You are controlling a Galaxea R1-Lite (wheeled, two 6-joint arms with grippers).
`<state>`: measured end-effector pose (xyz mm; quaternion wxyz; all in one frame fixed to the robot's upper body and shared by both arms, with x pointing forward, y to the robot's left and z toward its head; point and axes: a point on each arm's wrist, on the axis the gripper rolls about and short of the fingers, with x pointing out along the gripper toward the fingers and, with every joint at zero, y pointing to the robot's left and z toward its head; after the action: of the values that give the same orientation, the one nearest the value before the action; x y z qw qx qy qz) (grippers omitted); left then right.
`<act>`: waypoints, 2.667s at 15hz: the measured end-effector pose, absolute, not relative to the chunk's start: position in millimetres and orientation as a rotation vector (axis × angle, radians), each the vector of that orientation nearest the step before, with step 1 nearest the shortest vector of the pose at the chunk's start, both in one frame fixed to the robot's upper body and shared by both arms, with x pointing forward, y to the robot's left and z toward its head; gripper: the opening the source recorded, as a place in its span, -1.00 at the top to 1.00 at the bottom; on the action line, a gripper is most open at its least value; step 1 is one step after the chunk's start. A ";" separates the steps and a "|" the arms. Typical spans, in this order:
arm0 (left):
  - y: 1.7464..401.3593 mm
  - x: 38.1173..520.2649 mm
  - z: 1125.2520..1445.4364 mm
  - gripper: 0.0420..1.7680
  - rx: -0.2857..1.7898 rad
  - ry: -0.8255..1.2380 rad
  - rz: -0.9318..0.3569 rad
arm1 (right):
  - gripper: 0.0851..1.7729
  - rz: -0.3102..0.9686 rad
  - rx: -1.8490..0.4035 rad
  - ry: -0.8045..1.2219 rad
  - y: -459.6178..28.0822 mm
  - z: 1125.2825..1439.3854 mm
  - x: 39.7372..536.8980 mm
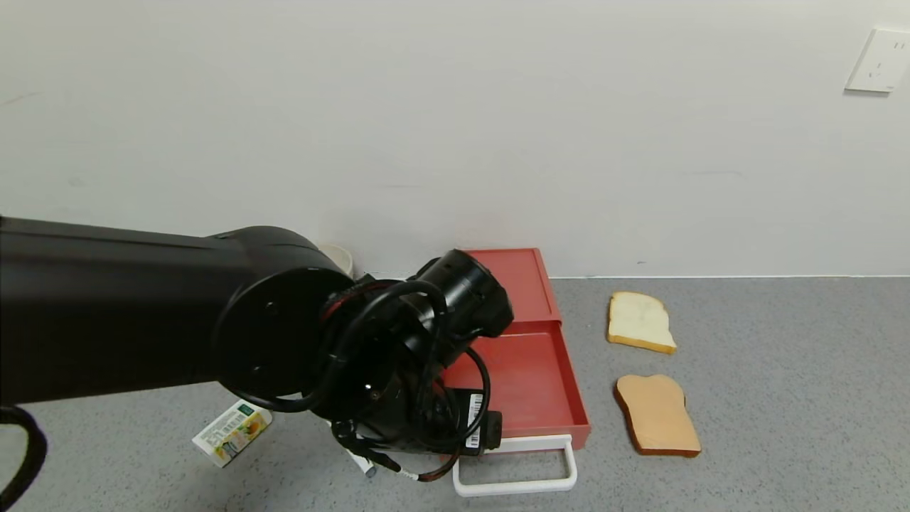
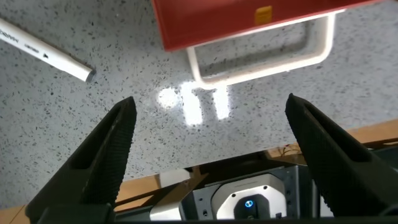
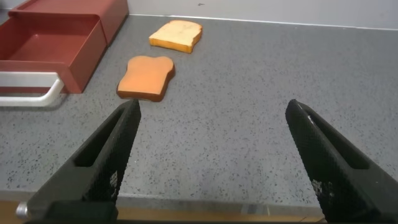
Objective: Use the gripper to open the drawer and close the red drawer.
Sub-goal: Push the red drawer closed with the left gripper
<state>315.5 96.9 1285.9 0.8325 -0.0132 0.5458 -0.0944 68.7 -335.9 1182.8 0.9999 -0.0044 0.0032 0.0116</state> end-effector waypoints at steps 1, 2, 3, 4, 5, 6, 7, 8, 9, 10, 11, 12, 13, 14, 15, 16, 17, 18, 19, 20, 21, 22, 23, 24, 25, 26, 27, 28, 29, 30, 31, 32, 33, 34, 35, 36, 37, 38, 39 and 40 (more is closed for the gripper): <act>95.6 316.3 1278.7 -0.95 -0.019 1.175 -0.185 | -0.93 0.023 -0.009 0.006 -335.9 1182.9 68.7; 94.3 317.0 1272.0 -0.95 -0.011 1.193 -0.171 | -0.93 0.023 -0.009 0.006 -335.9 1183.0 68.7; 93.2 317.8 1266.4 -0.95 -0.010 1.207 -0.156 | -0.93 0.023 -0.008 0.006 -335.9 1182.9 68.7; 91.9 318.7 1261.8 -0.95 -0.007 1.219 -0.145 | -0.93 0.023 -0.008 0.006 -335.9 1182.9 68.7; 90.3 320.0 1256.9 -0.95 -0.007 1.230 -0.134 | -0.93 0.023 -0.008 0.006 -335.9 1182.9 68.7; 88.6 321.6 1252.0 -0.95 -0.013 1.241 -0.117 | -0.93 0.024 -0.009 0.006 -335.9 1183.0 68.7; 86.4 323.4 1247.0 -0.95 -0.023 1.250 -0.099 | -0.93 0.024 -0.009 0.006 -335.9 1182.9 68.7; 83.9 325.7 1241.6 -0.95 -0.028 1.257 -0.084 | -0.93 0.023 -0.009 0.006 -335.9 1182.9 68.7; 82.0 327.7 1236.9 -0.95 -0.034 1.265 -0.071 | -0.93 0.023 -0.009 0.006 -335.9 1182.9 68.7; 80.3 329.4 1232.8 -0.95 -0.037 1.268 -0.058 | -0.93 0.023 -0.008 0.006 -335.9 1182.9 68.7; 79.3 330.9 1229.7 -0.95 -0.035 1.264 -0.043 | -0.93 0.023 -0.009 0.006 -335.9 1182.9 68.7; 78.9 332.0 1227.7 -0.95 -0.035 1.260 -0.029 | -0.93 0.023 -0.009 0.006 -335.9 1182.9 68.7; 78.2 333.0 1225.8 -0.95 -0.035 1.260 -0.020 | -0.93 0.023 -0.008 0.006 -335.9 1182.9 68.7; 77.3 333.9 1225.3 -0.95 -0.044 1.260 -0.016 | -0.93 0.023 -0.009 0.006 -335.9 1182.9 68.7; 76.4 334.5 1225.2 -0.95 -0.052 1.264 -0.017 | -0.93 0.023 -0.008 0.007 -335.9 1182.9 68.7; 75.5 335.1 1225.5 -0.95 -0.058 1.266 -0.021 | -0.93 0.023 -0.009 0.007 -335.9 1182.8 68.7; 74.4 336.1 1225.8 -0.95 -0.068 1.263 -0.024 | -0.93 0.024 -0.009 0.007 -335.9 1182.8 68.7; 73.4 336.9 1225.9 -0.95 -0.078 1.263 -0.022 | -0.93 0.023 -0.009 0.007 -335.9 1182.8 68.7; 72.0 338.0 1225.0 -0.95 -0.083 1.263 -0.021 | -0.93 0.023 -0.009 0.007 -335.9 1182.8 68.7; 71.0 338.5 1223.1 -0.95 -0.082 1.267 -0.021 | -0.93 0.023 -0.009 0.007 -335.9 1182.8 68.7; 69.2 339.7 1221.4 -0.95 -0.091 1.267 -0.031 | -0.93 0.023 -0.009 0.007 -335.9 1182.8 68.7; 68.0 340.7 1219.4 -0.95 -0.098 1.263 -0.038 | -0.93 0.023 -0.009 0.007 -335.9 1182.9 68.7; 67.0 341.6 1217.5 -0.95 -0.104 1.259 -0.045 | -0.93 0.023 -0.009 0.007 -335.9 1182.8 68.7; 66.8 341.7 1215.4 -0.95 -0.102 1.258 -0.043 | -0.93 0.023 -0.009 0.007 -335.9 1182.9 68.7; 66.7 341.7 1213.8 -0.95 -0.098 1.261 -0.042 | -0.93 0.023 -0.008 0.007 -335.9 1182.9 68.7; 66.0 341.6 1211.8 -0.95 -0.094 1.263 -0.040 | -0.93 0.023 -0.009 0.007 -335.9 1182.9 68.7; 65.6 341.8 1209.8 -0.95 -0.091 1.266 -0.038 | -0.93 0.022 -0.009 0.007 -335.9 1182.9 68.7; 64.3 342.8 1207.8 -0.95 -0.093 1.264 -0.040 | -0.93 0.022 -0.009 0.007 -335.9 1182.8 68.7; 63.3 343.8 1206.0 -0.95 -0.095 1.260 -0.041 | -0.93 0.022 -0.009 0.007 -335.9 1182.8 68.7; 62.4 344.5 1204.7 -0.95 -0.096 1.257 -0.043 | -0.93 0.022 -0.009 0.007 -335.9 1182.8 68.7; 61.7 345.5 1203.8 -0.95 -0.098 1.249 -0.042 | -0.93 0.022 -0.008 0.007 -335.9 1182.8 68.7; 60.6 347.0 1203.0 -0.95 -0.103 1.236 -0.043 | -0.93 0.023 -0.009 0.007 -335.9 1182.9 68.7; 59.5 348.5 1202.5 -0.95 -0.110 1.224 -0.046 | -0.93 0.023 -0.009 0.007 -335.9 1182.8 68.7; 58.7 350.0 1202.0 -0.95 -0.113 1.208 -0.044 | -0.93 0.024 -0.008 0.007 -335.9 1182.8 68.7; 58.0 351.1 1200.7 -0.95 -0.109 1.192 -0.035 | -0.93 0.023 -0.008 0.007 -335.9 1182.8 68.7; 57.6 351.8 1199.1 -0.95 -0.104 1.186 -0.028 | -0.93 0.023 -0.008 0.007 -335.9 1182.8 68.7; 57.0 352.5 1198.0 -0.95 -0.099 1.183 -0.025 | -0.93 0.023 -0.008 0.007 -335.9 1182.8 68.7; 56.5 353.4 1197.3 -0.95 -0.096 1.180 -0.024 | -0.93 0.023 -0.009 0.007 -335.9 1182.8 68.7; 56.3 354.2 1197.3 -0.95 -0.094 1.178 -0.025 | -0.93 0.023 -0.009 0.008 -335.9 1182.8 68.7; 55.9 354.8 1197.5 -0.95 -0.093 1.174 -0.023 | -0.93 0.023 -0.008 0.008 -335.9 1182.8 68.7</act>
<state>354.8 55.9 1197.5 0.8316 -0.0437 0.5535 -0.0110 68.7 -335.9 1182.8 0.9999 -0.0042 0.0038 0.0114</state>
